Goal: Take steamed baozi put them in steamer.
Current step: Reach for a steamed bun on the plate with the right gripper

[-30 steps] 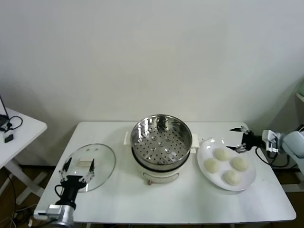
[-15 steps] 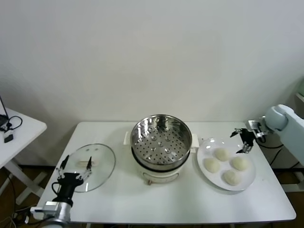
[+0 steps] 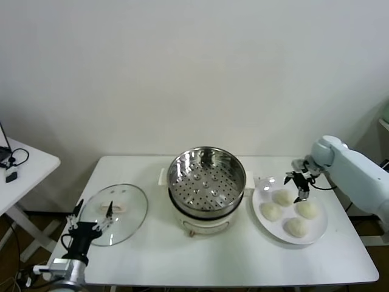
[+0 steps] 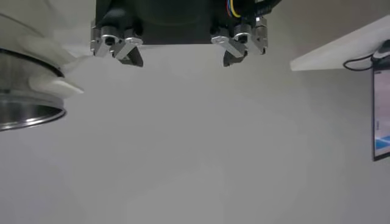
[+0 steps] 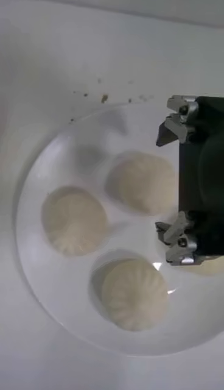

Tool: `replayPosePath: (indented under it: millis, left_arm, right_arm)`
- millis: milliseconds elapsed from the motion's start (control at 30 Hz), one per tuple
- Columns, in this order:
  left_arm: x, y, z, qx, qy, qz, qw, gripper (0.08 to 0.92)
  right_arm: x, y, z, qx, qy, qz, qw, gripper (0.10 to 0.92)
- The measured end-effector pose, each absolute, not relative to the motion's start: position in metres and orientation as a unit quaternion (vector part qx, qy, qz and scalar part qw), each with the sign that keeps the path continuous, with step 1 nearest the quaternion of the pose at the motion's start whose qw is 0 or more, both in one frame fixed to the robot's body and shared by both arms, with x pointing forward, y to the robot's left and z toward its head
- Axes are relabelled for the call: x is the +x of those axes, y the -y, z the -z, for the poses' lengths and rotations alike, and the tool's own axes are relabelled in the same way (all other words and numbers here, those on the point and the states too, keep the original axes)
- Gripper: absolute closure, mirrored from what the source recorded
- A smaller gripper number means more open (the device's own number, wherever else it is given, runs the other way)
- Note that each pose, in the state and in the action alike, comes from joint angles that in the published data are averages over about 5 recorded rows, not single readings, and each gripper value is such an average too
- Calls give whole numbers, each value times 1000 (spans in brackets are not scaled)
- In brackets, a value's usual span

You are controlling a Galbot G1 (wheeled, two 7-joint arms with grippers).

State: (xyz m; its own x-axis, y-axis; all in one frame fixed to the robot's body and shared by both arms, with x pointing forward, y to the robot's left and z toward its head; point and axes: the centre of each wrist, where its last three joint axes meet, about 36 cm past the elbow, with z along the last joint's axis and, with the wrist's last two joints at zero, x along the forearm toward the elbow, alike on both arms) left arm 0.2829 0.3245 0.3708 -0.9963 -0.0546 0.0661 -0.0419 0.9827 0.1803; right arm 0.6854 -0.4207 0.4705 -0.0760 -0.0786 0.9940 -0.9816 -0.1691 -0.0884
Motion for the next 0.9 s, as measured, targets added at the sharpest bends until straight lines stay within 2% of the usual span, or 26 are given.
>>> replayPosePath:
  millis: [900]
  left_arm:
    - [281,-326,-366,26,995,89,42,177]
  right_arm:
    - [698,410,-453,532,496,-539,425,200]
